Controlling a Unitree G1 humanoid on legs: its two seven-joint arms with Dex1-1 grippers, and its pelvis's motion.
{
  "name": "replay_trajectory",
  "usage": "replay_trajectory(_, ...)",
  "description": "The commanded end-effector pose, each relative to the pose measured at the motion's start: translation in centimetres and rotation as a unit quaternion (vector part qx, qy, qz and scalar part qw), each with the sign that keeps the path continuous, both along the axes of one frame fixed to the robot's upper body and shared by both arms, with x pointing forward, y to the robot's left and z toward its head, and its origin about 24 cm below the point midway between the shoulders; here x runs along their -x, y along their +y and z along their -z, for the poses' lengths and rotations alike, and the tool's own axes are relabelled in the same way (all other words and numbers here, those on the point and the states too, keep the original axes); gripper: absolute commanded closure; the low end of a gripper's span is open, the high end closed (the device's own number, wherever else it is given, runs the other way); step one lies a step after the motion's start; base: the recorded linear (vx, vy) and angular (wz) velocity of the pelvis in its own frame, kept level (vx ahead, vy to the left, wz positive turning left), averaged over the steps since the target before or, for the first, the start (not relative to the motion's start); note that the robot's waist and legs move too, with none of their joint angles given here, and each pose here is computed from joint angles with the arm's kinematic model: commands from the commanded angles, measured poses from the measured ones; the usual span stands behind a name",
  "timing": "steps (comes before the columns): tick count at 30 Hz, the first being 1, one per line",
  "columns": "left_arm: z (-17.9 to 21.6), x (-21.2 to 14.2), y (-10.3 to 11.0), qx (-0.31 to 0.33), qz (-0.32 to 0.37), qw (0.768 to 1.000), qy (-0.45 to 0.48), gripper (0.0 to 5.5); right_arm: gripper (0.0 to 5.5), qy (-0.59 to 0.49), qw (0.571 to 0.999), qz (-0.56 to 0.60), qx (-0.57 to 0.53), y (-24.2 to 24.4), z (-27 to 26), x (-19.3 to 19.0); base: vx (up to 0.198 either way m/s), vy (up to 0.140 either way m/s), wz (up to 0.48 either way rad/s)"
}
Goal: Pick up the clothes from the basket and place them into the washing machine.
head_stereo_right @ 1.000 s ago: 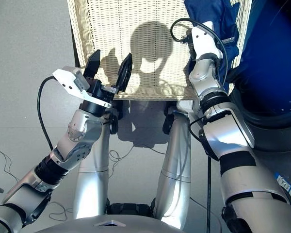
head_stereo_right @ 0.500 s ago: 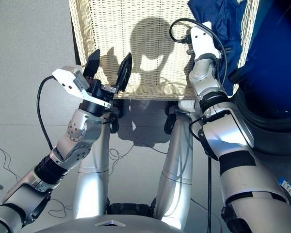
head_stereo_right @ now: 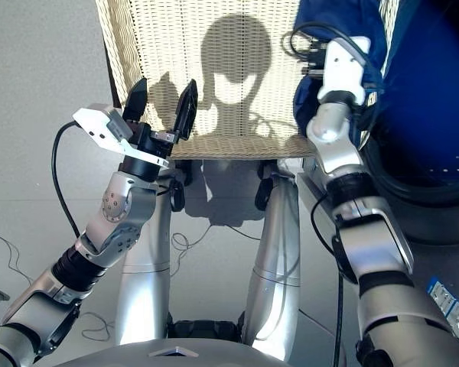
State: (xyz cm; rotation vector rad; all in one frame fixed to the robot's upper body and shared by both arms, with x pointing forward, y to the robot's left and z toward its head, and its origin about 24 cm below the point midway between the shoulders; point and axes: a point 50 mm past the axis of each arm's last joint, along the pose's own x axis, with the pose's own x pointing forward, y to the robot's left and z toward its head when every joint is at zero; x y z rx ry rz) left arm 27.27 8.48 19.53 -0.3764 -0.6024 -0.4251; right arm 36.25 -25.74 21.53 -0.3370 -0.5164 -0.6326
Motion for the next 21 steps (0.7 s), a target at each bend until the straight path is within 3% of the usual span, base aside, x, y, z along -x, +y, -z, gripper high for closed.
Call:
replay_trajectory(1,-1.8,2.2,0.5,0.025,0.009,0.997,-0.069,0.00,5.50,-0.085,0.994,0.074,-0.002,-4.3,-2.0,2.9,0.000,0.000,0.000)
replay_trajectory(12,-1.8,2.6,0.5,0.022,0.026,0.996,-0.076,0.00,5.50,0.027,0.942,0.320,-0.096,-17.6,1.9,8.9,0.000,0.000,0.000)
replay_trajectory(21,-2.2,2.6,0.1,0.006,0.040,0.996,-0.085,0.00,5.50,0.073,0.884,0.440,-0.143,-24.0,-1.2,14.9,0.000,0.000,0.000)
